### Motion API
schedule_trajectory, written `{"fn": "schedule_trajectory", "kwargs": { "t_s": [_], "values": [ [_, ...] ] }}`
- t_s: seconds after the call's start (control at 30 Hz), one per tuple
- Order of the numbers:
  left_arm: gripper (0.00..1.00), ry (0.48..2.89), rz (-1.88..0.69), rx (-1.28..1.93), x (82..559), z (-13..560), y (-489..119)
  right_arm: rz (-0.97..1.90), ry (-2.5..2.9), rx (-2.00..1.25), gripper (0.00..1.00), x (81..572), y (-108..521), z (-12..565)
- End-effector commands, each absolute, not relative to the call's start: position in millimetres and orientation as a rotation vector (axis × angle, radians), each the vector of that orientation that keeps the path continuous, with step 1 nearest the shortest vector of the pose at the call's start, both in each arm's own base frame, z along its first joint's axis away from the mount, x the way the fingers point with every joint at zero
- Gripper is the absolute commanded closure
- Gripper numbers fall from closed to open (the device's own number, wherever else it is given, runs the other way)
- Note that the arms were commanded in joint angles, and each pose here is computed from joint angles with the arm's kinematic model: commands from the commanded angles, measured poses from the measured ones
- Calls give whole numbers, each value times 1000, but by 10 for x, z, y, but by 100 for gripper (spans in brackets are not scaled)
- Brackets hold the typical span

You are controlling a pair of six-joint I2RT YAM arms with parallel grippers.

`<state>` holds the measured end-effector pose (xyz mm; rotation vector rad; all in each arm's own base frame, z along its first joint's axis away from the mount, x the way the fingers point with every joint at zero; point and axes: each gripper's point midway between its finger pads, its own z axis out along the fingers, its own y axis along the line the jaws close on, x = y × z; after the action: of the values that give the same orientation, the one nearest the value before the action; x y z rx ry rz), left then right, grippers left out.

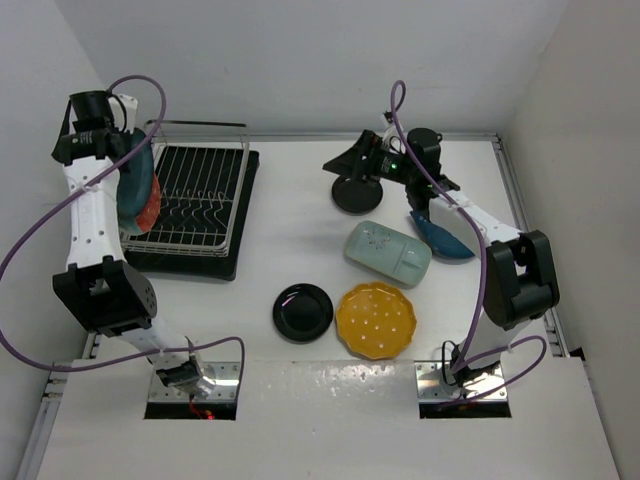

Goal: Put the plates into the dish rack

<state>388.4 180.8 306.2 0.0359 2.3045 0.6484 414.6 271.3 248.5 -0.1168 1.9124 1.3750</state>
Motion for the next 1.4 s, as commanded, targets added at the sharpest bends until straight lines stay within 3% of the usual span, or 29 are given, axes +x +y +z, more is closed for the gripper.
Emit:
{"fn": "schedule_trajectory", "kwargs": {
  "t_s": [0.0,0.27,0.5,0.6,0.63,0.83,1.03,1.23,1.37],
  "values": [
    [100,2122,751,-6,3940,3480,1934,1367,1823,-158,0,4125,2672,2768],
    [100,2162,802,-4,3930,3116,2012,1371,1815,-147,0,4106,2617,2757],
    [100,2238,659,-25,3917,2638,1956,1372,1832,-132,0,4105,2590,2709],
    [82,2257,633,-54,3897,2538,1998,1315,1878,-164,0,4105,2579,2585],
    [71,2255,626,-67,3898,2536,1994,1281,1937,-147,0,4101,2559,2486],
    [46,2212,621,-76,3951,2700,1993,929,2309,-437,0,3776,2630,1658],
    [37,2168,563,-2,4037,3040,1775,782,2516,-795,1,3167,2733,896],
    [35,2127,263,185,4095,3329,1258,813,2578,-1126,27,2455,2956,343],
    [34,2127,119,395,4085,3327,718,833,2600,-1191,32,2257,3069,93]
  ]
}}
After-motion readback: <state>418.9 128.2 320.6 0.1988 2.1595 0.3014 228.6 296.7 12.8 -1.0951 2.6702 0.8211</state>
